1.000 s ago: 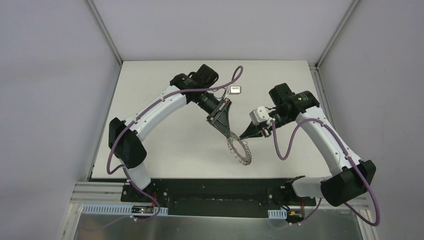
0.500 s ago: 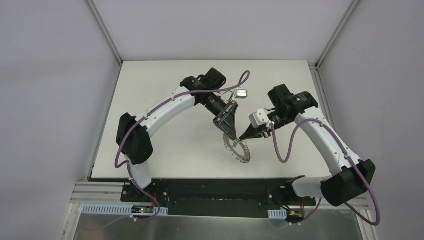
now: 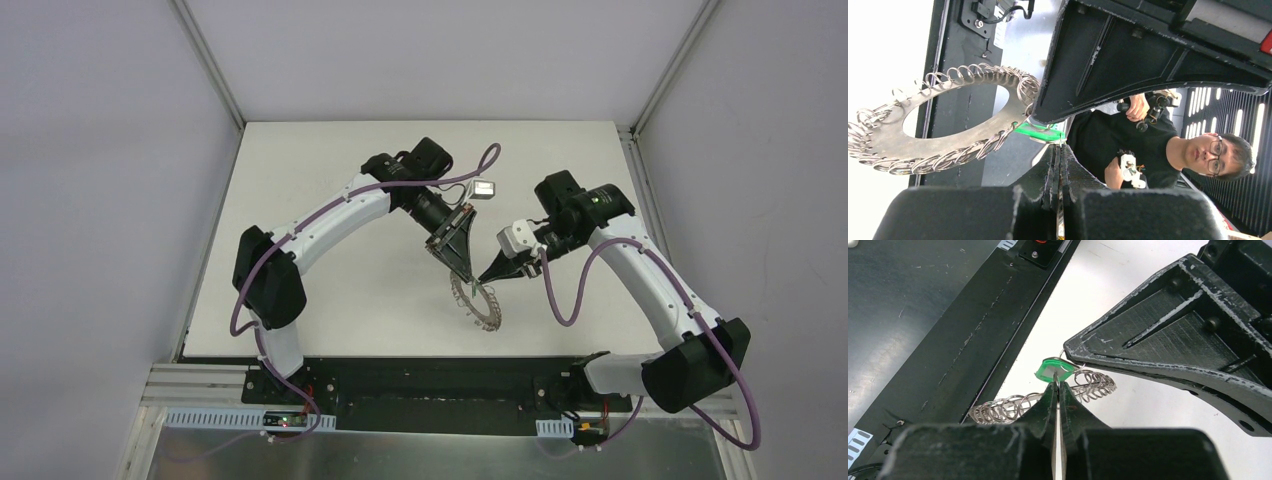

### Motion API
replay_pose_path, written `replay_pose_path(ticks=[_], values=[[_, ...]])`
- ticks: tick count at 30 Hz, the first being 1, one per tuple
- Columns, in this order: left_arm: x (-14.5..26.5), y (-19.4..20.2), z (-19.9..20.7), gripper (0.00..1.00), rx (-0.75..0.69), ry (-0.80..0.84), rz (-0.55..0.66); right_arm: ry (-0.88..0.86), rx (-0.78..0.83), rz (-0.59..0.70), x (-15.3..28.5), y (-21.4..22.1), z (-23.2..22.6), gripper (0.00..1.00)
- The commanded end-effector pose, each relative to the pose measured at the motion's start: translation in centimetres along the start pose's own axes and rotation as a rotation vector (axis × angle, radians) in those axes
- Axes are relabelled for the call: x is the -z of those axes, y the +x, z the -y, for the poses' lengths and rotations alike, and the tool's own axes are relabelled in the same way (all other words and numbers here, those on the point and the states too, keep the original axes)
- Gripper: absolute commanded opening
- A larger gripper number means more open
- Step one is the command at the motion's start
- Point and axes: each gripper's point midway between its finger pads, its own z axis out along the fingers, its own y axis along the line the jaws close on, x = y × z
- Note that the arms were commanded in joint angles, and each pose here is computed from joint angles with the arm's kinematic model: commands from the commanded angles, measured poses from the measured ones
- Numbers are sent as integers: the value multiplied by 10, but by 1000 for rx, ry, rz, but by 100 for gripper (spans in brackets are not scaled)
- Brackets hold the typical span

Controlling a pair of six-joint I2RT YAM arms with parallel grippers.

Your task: Put the keys on the keyring

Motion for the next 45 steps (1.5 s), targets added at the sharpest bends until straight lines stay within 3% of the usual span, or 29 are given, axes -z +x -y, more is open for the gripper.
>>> replay_pose_path(ticks=[1,45], values=[[-1,8,2,0,-30,5,-30,7,56,24,1,-13,-3,0],[-11,10,-7,0,3,18,-71,-5,42,-9,-4,-5,-7,0]])
